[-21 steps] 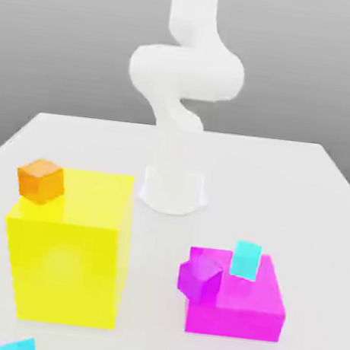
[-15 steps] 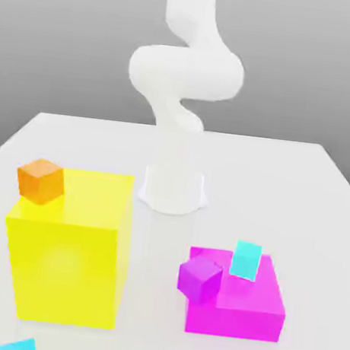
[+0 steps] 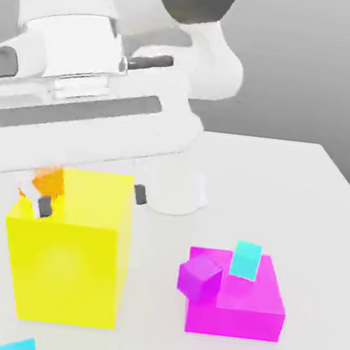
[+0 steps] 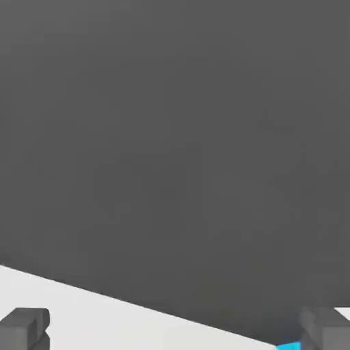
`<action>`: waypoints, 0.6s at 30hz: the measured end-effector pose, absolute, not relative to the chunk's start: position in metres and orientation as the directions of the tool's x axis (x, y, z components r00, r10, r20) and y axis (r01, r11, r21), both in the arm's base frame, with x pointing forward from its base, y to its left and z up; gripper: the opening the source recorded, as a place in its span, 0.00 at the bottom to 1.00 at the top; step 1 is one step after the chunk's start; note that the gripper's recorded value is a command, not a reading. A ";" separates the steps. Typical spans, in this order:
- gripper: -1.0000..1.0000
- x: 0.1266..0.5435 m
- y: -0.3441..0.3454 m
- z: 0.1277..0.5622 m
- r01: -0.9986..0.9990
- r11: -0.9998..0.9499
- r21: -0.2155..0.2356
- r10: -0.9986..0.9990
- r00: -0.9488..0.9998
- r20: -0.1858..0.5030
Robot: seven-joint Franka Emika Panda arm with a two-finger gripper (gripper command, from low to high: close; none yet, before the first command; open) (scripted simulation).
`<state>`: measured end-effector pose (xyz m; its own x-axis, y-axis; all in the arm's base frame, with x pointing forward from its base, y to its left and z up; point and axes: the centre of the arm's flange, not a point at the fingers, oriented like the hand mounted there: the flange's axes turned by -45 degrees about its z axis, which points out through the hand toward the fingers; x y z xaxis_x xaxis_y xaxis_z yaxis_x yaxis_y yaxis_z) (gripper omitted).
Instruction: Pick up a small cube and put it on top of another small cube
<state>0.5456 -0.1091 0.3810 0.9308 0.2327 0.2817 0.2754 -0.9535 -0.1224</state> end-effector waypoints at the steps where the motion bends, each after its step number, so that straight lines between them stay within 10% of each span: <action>1: 0.50 0.548 -0.113 0.366 0.284 -0.951 -0.119 0.245 0.933 0.264; 17: 0.50 0.540 -0.186 0.156 0.426 -0.905 0.001 0.426 0.905 0.002; 18: 0.00 0.539 -0.187 0.142 0.426 -0.905 0.001 0.426 0.905 0.001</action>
